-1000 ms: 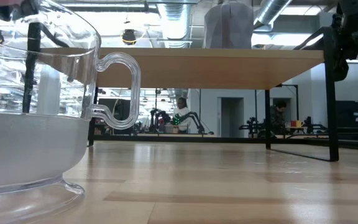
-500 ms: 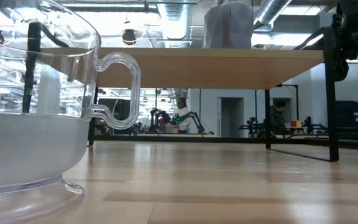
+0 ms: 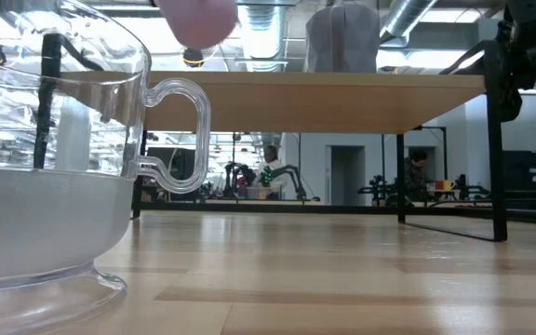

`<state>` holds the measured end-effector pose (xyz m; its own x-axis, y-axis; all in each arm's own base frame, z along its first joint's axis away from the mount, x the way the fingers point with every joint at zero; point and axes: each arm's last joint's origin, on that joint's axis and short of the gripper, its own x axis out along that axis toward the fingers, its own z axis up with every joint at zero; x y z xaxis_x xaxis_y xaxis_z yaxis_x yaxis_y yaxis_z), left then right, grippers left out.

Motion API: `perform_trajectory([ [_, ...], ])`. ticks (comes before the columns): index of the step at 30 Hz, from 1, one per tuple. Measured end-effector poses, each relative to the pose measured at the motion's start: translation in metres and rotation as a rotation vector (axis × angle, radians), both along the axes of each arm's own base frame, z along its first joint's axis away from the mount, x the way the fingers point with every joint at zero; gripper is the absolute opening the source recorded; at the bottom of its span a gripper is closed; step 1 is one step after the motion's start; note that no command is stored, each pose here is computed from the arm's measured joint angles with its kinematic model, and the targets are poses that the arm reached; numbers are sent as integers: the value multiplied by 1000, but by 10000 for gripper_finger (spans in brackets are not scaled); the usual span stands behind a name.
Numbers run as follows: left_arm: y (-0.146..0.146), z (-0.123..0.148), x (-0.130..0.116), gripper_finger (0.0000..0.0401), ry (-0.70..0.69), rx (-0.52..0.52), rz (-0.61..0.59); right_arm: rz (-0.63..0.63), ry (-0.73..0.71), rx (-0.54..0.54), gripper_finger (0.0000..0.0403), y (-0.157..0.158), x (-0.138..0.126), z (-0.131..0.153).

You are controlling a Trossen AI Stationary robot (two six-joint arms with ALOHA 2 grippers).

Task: Stack small to large cups/mugs on shelf
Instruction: Put the pink mug on the shelf

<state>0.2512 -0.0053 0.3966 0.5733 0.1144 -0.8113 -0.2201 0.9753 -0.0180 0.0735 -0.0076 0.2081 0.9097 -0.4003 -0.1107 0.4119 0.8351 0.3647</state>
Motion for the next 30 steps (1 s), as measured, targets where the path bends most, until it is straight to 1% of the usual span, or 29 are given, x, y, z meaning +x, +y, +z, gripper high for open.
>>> perform_trajectory([
  [4,8,-1,23,0,31,10,-56,0,1,-2,24,0,0,0],
  [8,17,-6,41,0,65,-4,-77,0,3,-2,21,0,0,0],
  [11,22,-12,53,0,102,-27,-75,0,4,-2,21,0,0,0],
  [17,29,-20,77,0,125,-48,-66,0,3,-1,25,0,0,0],
  [24,31,-31,92,0,246,-66,-53,0,3,-2,21,0,0,0],
  [30,31,-32,96,0,252,-78,-39,1,3,-2,24,0,0,0],
])
